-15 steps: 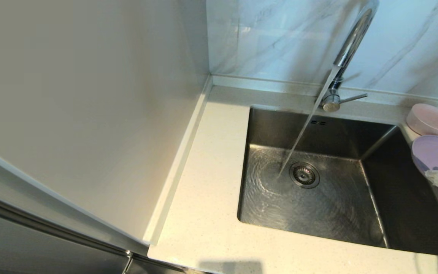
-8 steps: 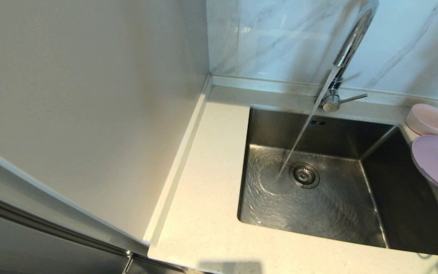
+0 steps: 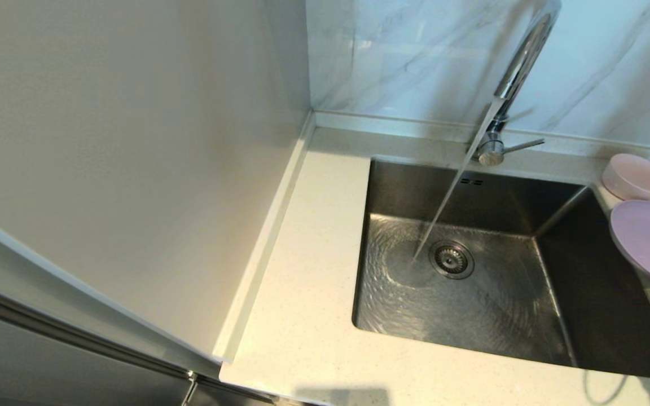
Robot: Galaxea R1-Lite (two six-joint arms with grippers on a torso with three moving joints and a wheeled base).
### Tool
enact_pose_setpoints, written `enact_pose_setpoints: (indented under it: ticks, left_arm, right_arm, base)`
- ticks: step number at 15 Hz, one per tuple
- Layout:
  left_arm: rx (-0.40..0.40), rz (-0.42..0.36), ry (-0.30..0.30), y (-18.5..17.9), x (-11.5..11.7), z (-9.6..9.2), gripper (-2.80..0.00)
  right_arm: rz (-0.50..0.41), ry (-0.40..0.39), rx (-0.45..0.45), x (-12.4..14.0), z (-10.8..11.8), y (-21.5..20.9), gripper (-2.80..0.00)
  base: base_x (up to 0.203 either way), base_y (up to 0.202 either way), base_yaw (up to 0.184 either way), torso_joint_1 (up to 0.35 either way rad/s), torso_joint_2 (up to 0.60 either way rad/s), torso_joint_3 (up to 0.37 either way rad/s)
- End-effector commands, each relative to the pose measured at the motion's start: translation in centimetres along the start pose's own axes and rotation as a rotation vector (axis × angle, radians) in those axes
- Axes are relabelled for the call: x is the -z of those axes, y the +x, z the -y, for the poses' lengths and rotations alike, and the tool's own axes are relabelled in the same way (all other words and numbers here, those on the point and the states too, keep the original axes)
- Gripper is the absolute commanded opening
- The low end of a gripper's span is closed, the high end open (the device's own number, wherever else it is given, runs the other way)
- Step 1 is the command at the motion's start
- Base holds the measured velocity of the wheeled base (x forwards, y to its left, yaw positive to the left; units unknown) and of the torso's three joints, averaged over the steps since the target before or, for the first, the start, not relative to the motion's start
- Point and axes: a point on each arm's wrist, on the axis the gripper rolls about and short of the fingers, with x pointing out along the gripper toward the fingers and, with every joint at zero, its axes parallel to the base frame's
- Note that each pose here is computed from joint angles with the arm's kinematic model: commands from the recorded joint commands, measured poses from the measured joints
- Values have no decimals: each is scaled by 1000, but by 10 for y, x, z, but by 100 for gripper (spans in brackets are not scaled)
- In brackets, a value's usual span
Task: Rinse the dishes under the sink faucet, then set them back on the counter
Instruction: Pick up the bowl
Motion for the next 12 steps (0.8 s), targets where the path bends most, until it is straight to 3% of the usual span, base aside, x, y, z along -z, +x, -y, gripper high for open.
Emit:
enact_pose_setpoints:
  ticks: [1,5,12]
  left_arm:
    - [-1,0,0,0,0,0,-280]
    - [-1,0,0,0,0,0,-280]
    - [1,0,0,0,0,0,-280]
  right_arm:
    - [-42,71,73,-15,-7,27,0]
    - [-6,133,171,-26,-2,58,0]
    - [-101,156,207,-16,4,81,0]
  base:
    - [0,0,0,0,0,0]
    - [0,0,0,0,0,0]
    - [0,0,0,0,0,0]
